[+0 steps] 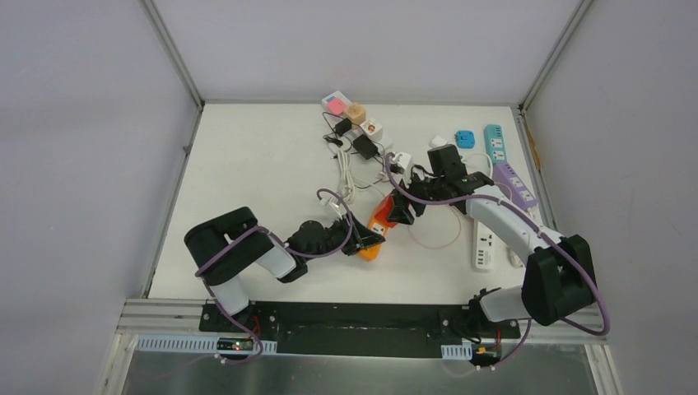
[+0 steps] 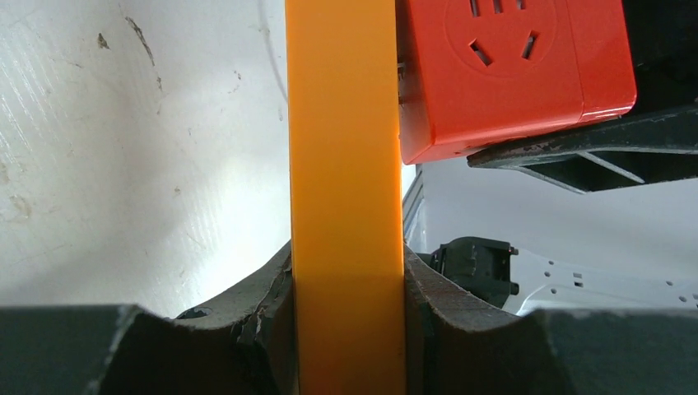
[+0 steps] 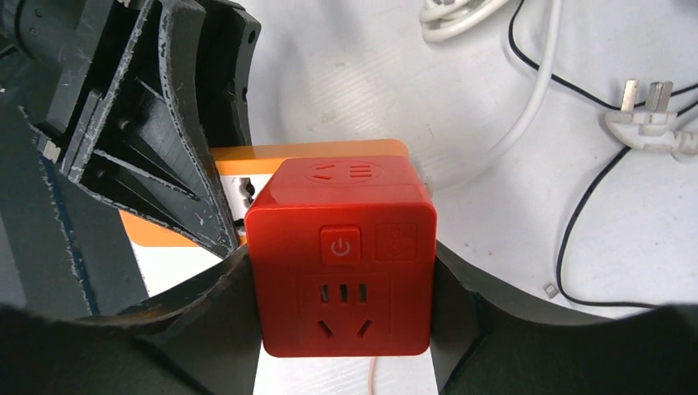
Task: Pull the plug off the socket
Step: Remove the plug from the socket.
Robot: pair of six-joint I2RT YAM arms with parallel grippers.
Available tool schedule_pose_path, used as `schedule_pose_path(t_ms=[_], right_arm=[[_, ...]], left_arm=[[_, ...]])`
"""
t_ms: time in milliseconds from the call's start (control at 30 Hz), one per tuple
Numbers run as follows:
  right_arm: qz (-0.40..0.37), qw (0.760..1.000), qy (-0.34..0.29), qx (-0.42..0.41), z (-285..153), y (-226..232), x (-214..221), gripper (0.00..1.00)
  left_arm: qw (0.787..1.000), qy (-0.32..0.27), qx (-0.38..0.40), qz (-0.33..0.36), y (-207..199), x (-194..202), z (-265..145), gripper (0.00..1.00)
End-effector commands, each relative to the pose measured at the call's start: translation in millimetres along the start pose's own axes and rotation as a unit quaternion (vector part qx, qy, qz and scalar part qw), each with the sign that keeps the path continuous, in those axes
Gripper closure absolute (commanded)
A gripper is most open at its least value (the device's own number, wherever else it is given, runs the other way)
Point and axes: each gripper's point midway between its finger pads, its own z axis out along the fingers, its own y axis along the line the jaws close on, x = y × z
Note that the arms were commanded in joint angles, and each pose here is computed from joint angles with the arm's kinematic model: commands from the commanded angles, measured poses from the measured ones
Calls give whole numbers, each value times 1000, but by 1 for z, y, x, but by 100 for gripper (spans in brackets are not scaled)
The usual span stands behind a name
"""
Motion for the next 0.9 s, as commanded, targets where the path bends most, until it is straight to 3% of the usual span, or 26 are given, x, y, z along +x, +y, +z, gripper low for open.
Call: schedule_pose_path(t_ms=[0, 233, 567, 867], right_arm=[[57, 997, -30, -43, -12, 15, -13, 100], [27, 997, -40, -54, -10, 31, -18, 100], [-57, 997, 1, -50, 10, 62, -16, 100], [-50, 997, 1, -67, 4, 63, -20, 100]], left_arm=[[991, -111, 76, 29, -49, -54, -6, 100], [992, -105, 65, 17, -39, -51, 5, 100], [993, -111, 38, -4, -18, -51, 22, 100], [994, -104, 24, -11, -5, -46, 28, 100]])
